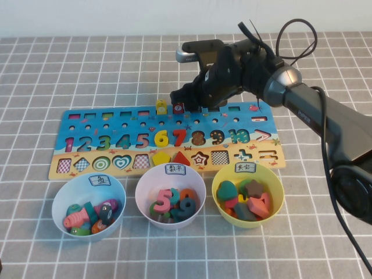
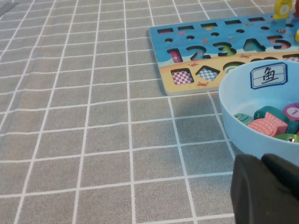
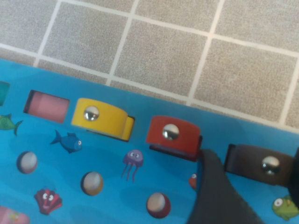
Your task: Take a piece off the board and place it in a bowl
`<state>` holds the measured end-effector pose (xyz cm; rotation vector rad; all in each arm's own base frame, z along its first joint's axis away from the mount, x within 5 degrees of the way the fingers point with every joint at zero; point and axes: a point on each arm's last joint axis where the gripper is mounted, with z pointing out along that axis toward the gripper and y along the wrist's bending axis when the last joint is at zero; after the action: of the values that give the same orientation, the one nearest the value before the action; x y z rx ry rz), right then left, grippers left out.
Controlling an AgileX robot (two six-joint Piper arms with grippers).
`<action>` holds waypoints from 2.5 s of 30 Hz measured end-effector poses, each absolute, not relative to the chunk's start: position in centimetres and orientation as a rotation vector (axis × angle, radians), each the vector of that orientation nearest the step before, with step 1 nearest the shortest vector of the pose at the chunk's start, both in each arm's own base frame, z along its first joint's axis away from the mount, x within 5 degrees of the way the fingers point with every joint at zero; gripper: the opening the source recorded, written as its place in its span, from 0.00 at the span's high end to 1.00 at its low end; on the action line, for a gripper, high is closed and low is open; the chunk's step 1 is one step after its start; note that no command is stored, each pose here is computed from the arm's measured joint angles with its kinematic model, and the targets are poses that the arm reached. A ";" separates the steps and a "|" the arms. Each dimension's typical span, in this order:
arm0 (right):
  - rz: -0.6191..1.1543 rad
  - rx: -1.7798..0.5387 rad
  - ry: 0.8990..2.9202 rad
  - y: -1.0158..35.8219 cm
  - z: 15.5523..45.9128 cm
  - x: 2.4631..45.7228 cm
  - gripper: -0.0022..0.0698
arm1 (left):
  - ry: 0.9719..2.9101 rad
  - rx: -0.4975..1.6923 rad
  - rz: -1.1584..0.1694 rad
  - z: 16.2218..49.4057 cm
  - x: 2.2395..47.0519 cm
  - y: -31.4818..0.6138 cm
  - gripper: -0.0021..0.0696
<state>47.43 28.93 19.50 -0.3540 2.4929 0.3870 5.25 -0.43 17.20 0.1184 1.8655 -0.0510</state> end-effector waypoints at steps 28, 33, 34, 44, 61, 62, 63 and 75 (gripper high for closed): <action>0.395 -0.353 2.494 29.0 19.5 47.4 0.66 | 1.865 0.118 -0.051 17.2 5.3 -0.4 0.97; 0.394 -0.354 2.496 29.0 19.5 47.4 0.67 | 1.865 0.118 -0.051 17.2 5.3 -0.4 0.97; 0.393 -0.354 2.497 29.0 19.5 47.4 0.68 | 1.865 0.118 -0.051 17.2 5.3 -0.4 0.97; 0.374 -0.362 2.500 28.9 19.4 47.4 0.70 | 1.865 0.118 -0.051 17.2 5.3 -0.4 0.97; 0.367 -0.366 2.470 28.6 21.4 47.1 0.71 | 1.865 0.118 -0.051 17.2 5.3 -0.4 0.97; 0.367 -0.367 2.472 28.6 21.4 47.1 0.71 | 1.865 0.118 -0.051 17.2 5.3 -0.4 0.97; 0.367 -0.367 2.472 28.6 21.5 47.1 0.71 | 1.865 0.118 -0.051 17.2 5.3 -0.4 0.97; 0.336 -0.383 2.491 27.6 25.8 45.5 0.71 | 1.865 0.118 -0.051 17.2 5.3 -0.4 0.97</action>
<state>45.48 27.61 25.76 -0.3833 2.4909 0.3360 5.25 -0.43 17.20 0.1184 1.8655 -0.0510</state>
